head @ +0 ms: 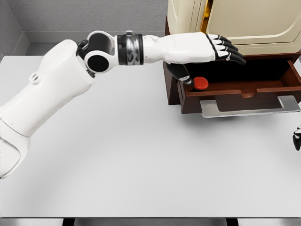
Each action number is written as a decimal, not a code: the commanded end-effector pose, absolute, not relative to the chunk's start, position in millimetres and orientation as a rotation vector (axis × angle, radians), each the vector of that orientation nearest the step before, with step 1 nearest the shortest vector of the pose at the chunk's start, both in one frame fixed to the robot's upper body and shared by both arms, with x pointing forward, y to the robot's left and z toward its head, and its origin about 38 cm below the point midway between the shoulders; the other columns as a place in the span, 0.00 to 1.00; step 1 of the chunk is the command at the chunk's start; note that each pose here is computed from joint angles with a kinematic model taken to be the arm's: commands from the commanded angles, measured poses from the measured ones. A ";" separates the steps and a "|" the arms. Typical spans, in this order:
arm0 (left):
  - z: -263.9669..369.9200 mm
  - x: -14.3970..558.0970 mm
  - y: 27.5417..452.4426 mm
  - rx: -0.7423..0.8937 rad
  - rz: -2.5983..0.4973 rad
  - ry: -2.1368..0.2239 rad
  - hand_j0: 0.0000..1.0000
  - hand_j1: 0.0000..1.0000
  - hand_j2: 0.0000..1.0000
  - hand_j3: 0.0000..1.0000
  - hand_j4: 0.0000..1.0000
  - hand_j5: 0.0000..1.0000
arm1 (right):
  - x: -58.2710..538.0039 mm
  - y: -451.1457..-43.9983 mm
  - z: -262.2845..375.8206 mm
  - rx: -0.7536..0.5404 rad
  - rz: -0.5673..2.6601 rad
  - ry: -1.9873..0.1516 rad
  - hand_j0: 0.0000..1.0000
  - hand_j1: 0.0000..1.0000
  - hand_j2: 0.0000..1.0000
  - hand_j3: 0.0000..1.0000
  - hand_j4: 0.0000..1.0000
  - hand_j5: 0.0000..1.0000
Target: Put the switch into the drawer with left arm, and close the drawer with right arm
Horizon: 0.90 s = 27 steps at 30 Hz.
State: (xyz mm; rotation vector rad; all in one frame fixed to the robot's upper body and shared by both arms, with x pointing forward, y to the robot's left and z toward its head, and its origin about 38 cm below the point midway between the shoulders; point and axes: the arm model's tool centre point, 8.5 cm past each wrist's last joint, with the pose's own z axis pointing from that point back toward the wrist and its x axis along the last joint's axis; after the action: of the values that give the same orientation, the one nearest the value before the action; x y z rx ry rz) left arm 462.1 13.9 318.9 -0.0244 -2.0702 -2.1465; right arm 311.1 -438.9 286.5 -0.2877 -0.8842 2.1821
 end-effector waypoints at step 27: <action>398.2 435.9 209.4 0.206 -1.864 -2.186 1.00 1.00 1.00 1.00 1.00 1.00 | 317.4 -435.4 298.2 -0.312 2.162 -0.940 0.48 0.48 0.48 0.48 0.48 0.48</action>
State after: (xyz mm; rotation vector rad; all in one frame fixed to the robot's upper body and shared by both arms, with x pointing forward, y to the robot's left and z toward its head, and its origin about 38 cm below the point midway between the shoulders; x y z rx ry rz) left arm 439.6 159.2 376.2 0.0787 -2.1926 -1.9276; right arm 317.1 -435.6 297.9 -0.3135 -0.9361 2.1677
